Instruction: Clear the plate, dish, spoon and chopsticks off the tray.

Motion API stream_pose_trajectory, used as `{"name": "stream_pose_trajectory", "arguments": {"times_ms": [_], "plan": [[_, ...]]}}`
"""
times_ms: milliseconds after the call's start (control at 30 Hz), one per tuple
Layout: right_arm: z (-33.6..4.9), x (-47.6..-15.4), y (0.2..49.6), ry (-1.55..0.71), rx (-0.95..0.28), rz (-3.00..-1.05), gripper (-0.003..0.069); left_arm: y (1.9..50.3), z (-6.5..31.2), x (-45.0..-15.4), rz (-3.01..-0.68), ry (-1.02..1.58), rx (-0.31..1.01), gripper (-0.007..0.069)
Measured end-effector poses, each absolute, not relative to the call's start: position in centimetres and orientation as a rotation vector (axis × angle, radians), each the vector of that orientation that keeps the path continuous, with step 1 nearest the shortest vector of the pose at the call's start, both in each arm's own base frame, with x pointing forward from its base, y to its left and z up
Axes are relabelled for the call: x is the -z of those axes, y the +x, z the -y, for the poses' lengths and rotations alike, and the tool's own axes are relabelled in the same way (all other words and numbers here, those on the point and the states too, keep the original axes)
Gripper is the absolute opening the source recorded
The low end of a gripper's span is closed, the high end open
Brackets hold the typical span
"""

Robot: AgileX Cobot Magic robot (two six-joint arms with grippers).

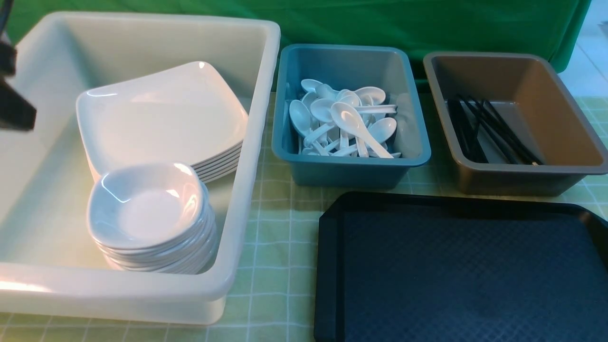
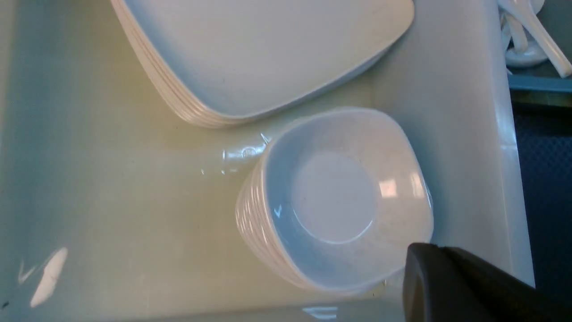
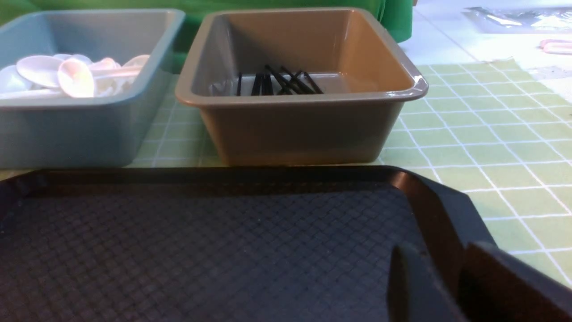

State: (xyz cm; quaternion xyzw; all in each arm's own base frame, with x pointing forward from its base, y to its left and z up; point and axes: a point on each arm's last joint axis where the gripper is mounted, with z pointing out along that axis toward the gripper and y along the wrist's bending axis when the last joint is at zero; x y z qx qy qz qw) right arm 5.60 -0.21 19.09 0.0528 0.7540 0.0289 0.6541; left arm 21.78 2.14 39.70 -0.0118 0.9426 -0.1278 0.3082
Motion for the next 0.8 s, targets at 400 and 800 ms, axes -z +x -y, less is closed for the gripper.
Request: {"name": "stream_pose_trajectory", "arguments": {"times_ms": [400, 800], "plan": [[0.2, -19.1, 5.6, -0.134, 0.154, -1.714, 0.0192, 14.6, -0.3, -35.0, -2.461, -0.04, 0.324, -0.0008], [0.2, -19.1, 5.6, -0.126, 0.139, -1.714, 0.0206, 9.0, 1.1, -37.0, -2.228, 0.01, 0.235, -0.0008]]}}
